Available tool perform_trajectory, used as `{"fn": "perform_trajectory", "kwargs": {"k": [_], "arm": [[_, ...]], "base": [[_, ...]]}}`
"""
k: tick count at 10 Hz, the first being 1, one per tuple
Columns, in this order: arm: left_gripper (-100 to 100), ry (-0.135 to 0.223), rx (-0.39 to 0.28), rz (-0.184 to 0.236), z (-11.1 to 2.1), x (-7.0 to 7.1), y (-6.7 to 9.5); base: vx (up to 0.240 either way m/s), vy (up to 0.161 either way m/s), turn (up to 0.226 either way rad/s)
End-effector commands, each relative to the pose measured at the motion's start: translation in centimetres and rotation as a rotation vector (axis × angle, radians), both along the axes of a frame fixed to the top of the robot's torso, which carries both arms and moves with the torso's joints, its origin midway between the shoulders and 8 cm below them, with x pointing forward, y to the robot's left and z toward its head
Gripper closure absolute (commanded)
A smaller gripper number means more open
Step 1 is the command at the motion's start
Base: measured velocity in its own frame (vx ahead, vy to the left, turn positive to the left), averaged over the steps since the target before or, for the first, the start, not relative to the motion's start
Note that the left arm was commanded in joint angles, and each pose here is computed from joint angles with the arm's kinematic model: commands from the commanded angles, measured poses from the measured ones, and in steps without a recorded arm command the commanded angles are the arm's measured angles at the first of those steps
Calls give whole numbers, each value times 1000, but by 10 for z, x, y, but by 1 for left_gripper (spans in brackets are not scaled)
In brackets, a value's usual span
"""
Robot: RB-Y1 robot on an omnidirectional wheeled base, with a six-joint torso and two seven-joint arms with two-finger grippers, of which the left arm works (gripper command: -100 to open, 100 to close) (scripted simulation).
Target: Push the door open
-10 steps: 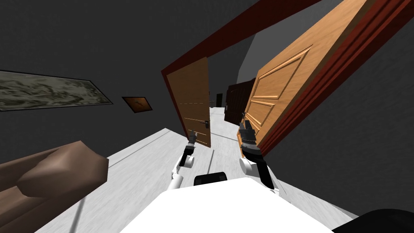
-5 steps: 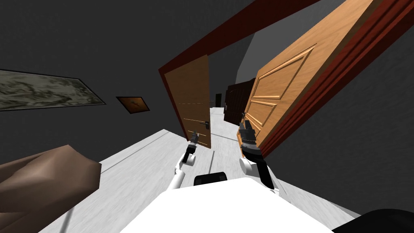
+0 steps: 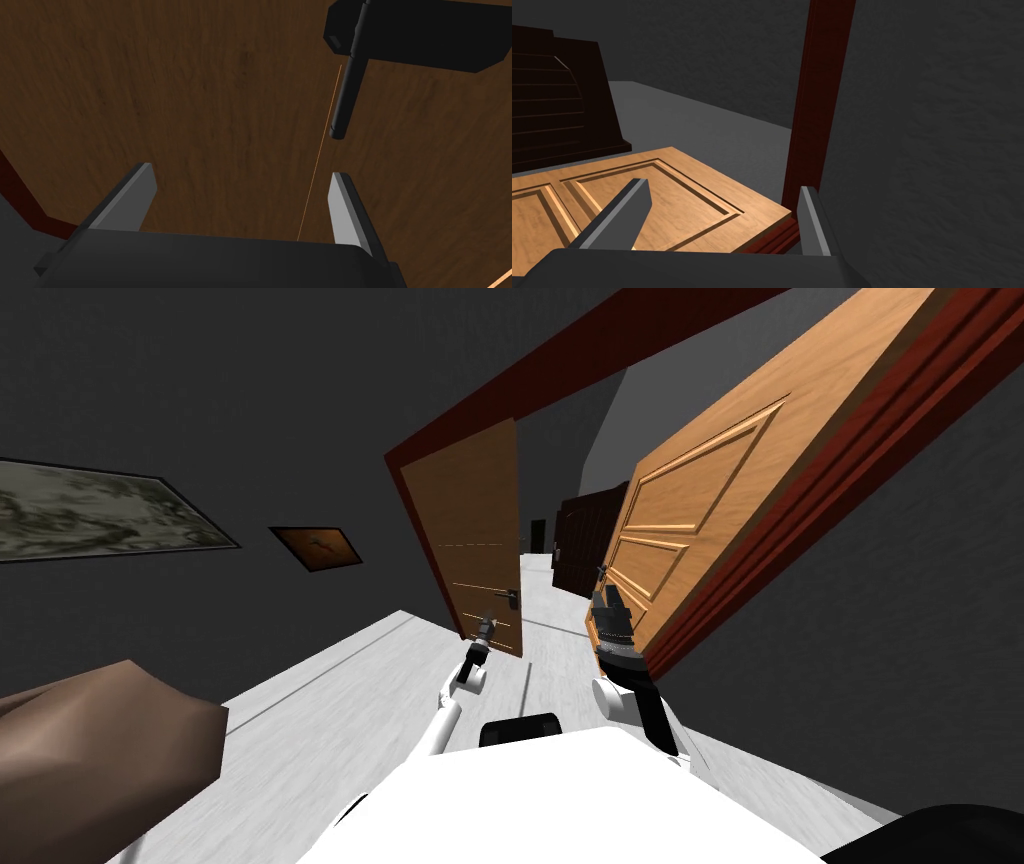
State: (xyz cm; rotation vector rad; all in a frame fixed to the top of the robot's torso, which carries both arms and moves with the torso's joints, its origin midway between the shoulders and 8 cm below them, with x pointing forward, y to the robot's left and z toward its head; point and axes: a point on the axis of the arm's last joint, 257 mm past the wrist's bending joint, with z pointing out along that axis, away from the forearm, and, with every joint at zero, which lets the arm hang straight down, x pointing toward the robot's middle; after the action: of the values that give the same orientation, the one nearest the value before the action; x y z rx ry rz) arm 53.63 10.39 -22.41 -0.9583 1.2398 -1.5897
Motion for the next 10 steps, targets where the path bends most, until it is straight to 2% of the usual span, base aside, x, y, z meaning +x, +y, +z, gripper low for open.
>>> {"fn": "perform_trajectory", "kwargs": {"k": [1, 2, 3, 6, 7, 10], "arm": [[-100, 30, 17, -15, -11, 6, -6], [-100, 49, 29, -25, -19, 9, -10], [-100, 49, 29, -25, -19, 9, -10], [-100, 98, 63, -47, -38, 18, -18], [-100, 123, 82, -57, -48, 23, -21], [-100, 161, 113, -70, -64, 29, -25]], "base": [[74, 61, -76], [83, 74, -70], [52, 50, -21], [59, 40, -51], [79, 76, -80], [108, 79, -51]]}}
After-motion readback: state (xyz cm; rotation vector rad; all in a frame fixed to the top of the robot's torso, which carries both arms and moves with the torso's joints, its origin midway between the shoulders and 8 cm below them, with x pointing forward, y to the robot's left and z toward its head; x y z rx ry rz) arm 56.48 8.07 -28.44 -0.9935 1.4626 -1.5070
